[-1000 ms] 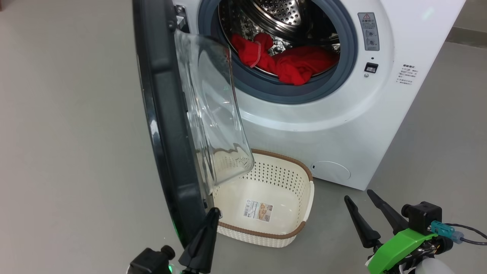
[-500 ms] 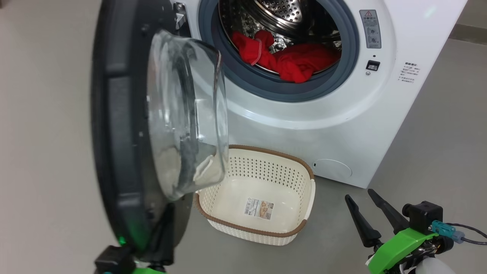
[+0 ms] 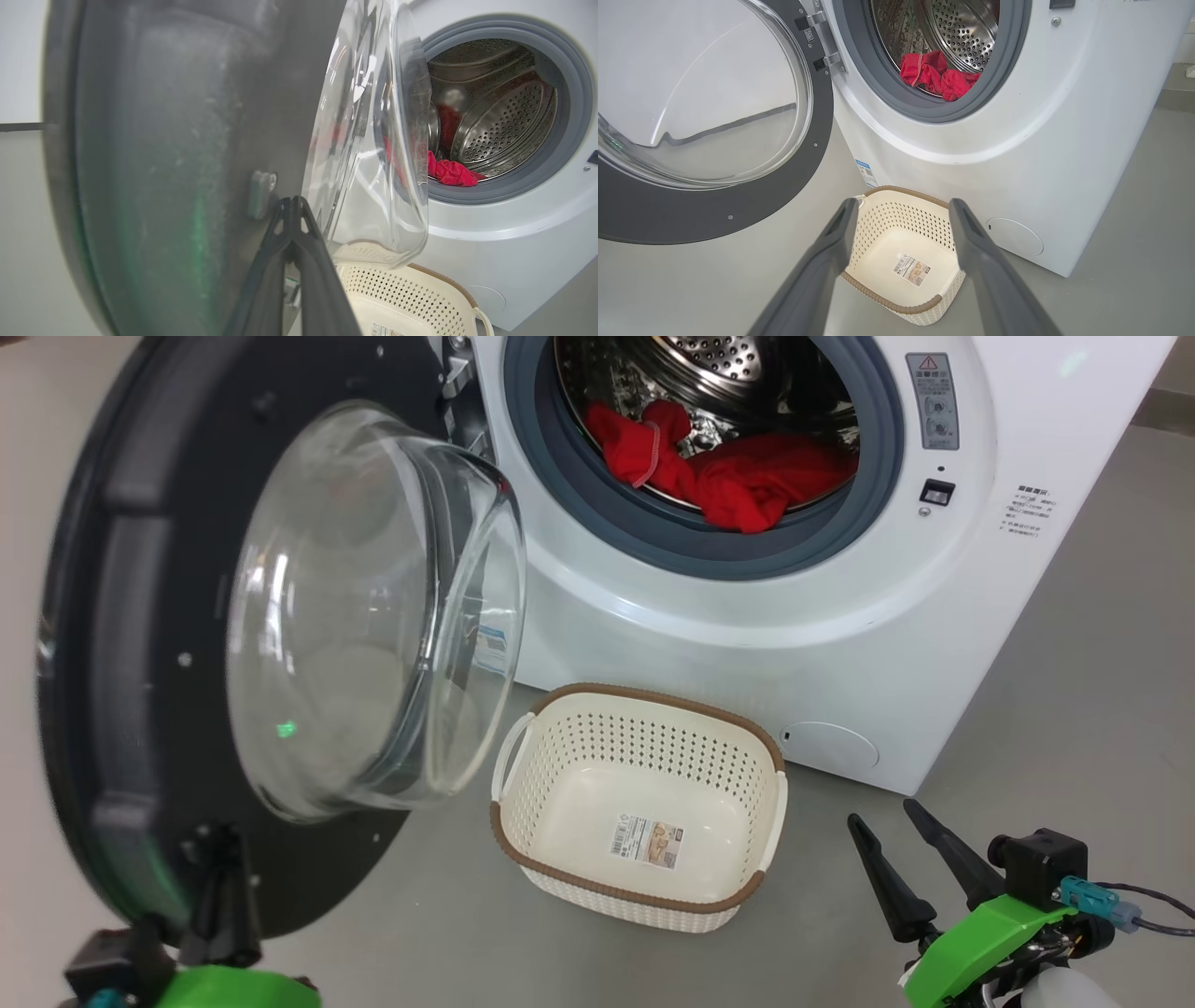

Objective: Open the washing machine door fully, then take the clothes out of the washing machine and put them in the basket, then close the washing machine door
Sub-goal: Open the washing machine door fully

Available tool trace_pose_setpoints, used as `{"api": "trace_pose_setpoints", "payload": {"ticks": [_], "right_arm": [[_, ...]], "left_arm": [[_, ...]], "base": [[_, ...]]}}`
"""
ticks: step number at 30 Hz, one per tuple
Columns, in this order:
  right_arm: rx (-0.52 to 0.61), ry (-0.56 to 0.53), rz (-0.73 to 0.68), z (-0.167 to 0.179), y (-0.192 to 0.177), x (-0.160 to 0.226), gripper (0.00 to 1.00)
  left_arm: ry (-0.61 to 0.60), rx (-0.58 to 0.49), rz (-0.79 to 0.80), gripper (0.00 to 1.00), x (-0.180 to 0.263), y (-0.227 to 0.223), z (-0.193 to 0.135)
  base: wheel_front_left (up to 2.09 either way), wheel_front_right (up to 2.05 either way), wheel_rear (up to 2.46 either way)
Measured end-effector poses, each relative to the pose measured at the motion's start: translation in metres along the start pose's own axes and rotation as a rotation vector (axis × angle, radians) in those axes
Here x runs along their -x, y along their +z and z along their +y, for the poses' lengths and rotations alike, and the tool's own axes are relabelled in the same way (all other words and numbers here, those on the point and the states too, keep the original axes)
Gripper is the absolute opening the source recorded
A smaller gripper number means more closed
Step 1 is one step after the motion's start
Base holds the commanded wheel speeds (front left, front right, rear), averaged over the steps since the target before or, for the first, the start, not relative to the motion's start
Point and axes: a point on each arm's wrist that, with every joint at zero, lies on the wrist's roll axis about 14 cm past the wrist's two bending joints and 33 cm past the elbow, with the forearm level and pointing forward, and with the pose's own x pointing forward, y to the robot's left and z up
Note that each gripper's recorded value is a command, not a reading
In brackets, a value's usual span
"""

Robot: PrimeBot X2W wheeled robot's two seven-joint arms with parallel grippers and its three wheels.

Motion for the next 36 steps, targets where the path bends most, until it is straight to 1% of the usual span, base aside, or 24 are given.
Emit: {"api": "trace_pose_setpoints", "payload": {"ticks": [2, 3, 5, 7, 9, 10, 16, 22, 28, 32, 36], "right_arm": [[0.0, 0.001, 0.003, 0.0, -0.001, 0.0, 1.0], [0.0, 0.001, 0.003, 0.0, -0.001, 0.0, 1.0], [0.0, 0.0, 0.007, -0.002, -0.003, -0.001, 1.0], [0.001, -0.002, 0.011, -0.004, -0.004, -0.001, 1.0], [0.001, -0.003, 0.014, -0.005, -0.005, -0.001, 1.0], [0.002, -0.004, 0.018, -0.007, -0.007, -0.001, 1.0], [0.002, -0.005, 0.024, -0.012, -0.009, -0.005, 1.0], [0.009, -0.012, 0.021, -0.02, -0.008, -0.009, 1.0], [0.011, -0.022, 0.034, -0.027, -0.013, -0.008, 1.0], [0.009, -0.027, 0.039, -0.031, -0.015, -0.008, 1.0], [0.013, -0.028, 0.026, -0.033, -0.01, -0.011, 1.0]], "left_arm": [[0.03, -0.015, 0.003, 0.0, -0.005, 0.001, 0.012], [0.03, -0.015, 0.003, 0.0, -0.005, 0.001, 0.012], [0.077, -0.038, 0.004, 0.0, -0.014, 0.003, 0.03], [0.104, -0.051, 0.008, 0.0, -0.019, 0.004, 0.041], [0.118, -0.059, 0.009, 0.0, -0.022, 0.004, 0.046], [0.144, -0.076, 0.013, 0.0, -0.028, 0.006, 0.056], [0.209, -0.119, 0.014, 0.0, -0.047, 0.014, 0.08], [0.264, -0.121, 0.015, 0.0, -0.061, 0.018, 0.094], [0.287, -0.141, 0.019, 0.0, -0.07, 0.021, 0.102], [0.316, -0.133, 0.025, 0.0, -0.076, 0.021, 0.109], [0.33, -0.132, 0.029, 0.0, -0.079, 0.021, 0.113]], "base": [[0.0, 0.0, 0.0], [0.0, 0.0, 0.0], [0.0, 0.0, 0.0], [0.0, 0.0, 0.0], [0.0, 0.0, 0.0], [0.0, 0.0, 0.0], [0.0, 0.0, 0.0], [0.0, 0.0, 0.0], [0.0, 0.0, 0.0], [0.0, 0.0, 0.0], [0.0, 0.0, 0.0]]}}
